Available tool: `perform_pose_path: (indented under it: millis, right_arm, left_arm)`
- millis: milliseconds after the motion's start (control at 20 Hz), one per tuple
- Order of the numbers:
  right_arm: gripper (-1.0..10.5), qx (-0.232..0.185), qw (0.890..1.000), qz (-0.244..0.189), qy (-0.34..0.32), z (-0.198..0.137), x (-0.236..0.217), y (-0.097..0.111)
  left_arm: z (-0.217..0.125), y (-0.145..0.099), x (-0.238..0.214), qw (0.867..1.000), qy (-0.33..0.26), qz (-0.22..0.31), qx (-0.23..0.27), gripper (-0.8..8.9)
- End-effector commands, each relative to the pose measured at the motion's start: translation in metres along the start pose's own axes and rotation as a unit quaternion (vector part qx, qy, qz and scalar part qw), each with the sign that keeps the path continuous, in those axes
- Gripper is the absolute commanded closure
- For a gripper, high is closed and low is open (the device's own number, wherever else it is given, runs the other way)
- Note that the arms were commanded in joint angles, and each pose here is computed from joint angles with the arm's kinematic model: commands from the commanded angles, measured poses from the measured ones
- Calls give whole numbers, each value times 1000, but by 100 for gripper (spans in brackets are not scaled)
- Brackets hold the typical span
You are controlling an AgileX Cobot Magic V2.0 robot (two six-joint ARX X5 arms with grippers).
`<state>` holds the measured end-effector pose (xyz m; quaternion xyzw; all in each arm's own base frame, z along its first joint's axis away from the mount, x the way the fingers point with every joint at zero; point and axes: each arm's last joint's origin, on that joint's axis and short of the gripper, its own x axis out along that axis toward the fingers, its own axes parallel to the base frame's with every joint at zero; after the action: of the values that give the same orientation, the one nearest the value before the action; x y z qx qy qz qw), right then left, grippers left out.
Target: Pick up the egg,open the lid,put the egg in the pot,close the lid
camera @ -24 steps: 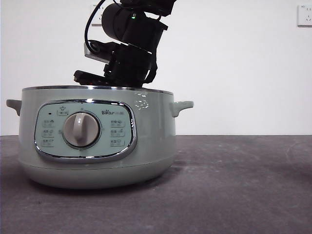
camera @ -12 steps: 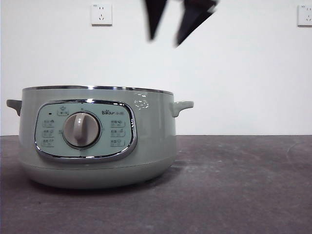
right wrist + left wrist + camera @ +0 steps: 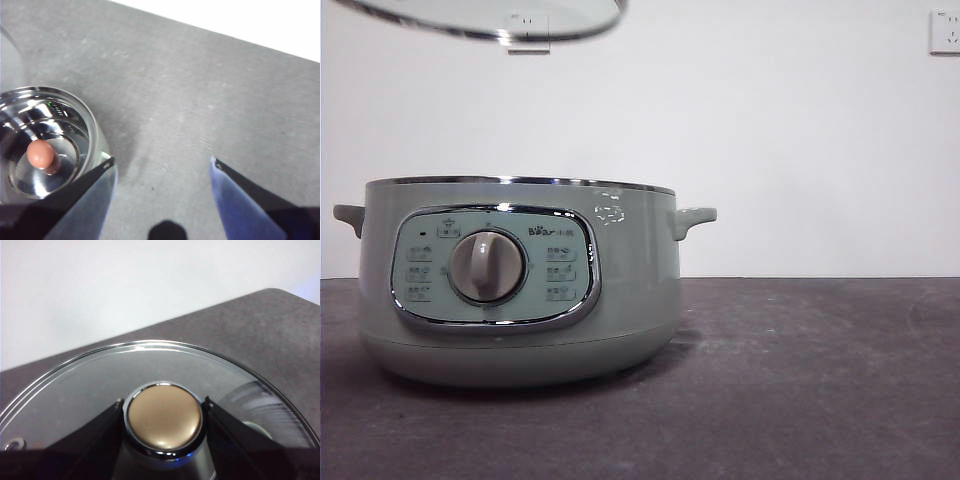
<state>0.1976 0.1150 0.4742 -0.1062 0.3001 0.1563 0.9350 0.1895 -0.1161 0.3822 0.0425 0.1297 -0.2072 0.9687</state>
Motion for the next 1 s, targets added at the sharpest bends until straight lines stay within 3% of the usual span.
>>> perform_pose_path:
  millis: [50,300,650,1000]
  right_arm:
    - [632,15,1000,-5,-5,-4,-11,-5]
    - [632,17,1000,-6,-5,-11,-28,-9]
    - [632,13,1000,-6,13,-16,-31,-10]
    - [632,13,1000,-7,16,-16,-31,-10]
  left_arm:
    - [-6,-3,5,999,-43,-3,-19,822]
    - [-32,-10,27,998,-54,-9,-39,822]
    - [-54,-17,71,999,-3,-8,-44,822]
    - [-63,-18,82,998,16,7,-52,822]
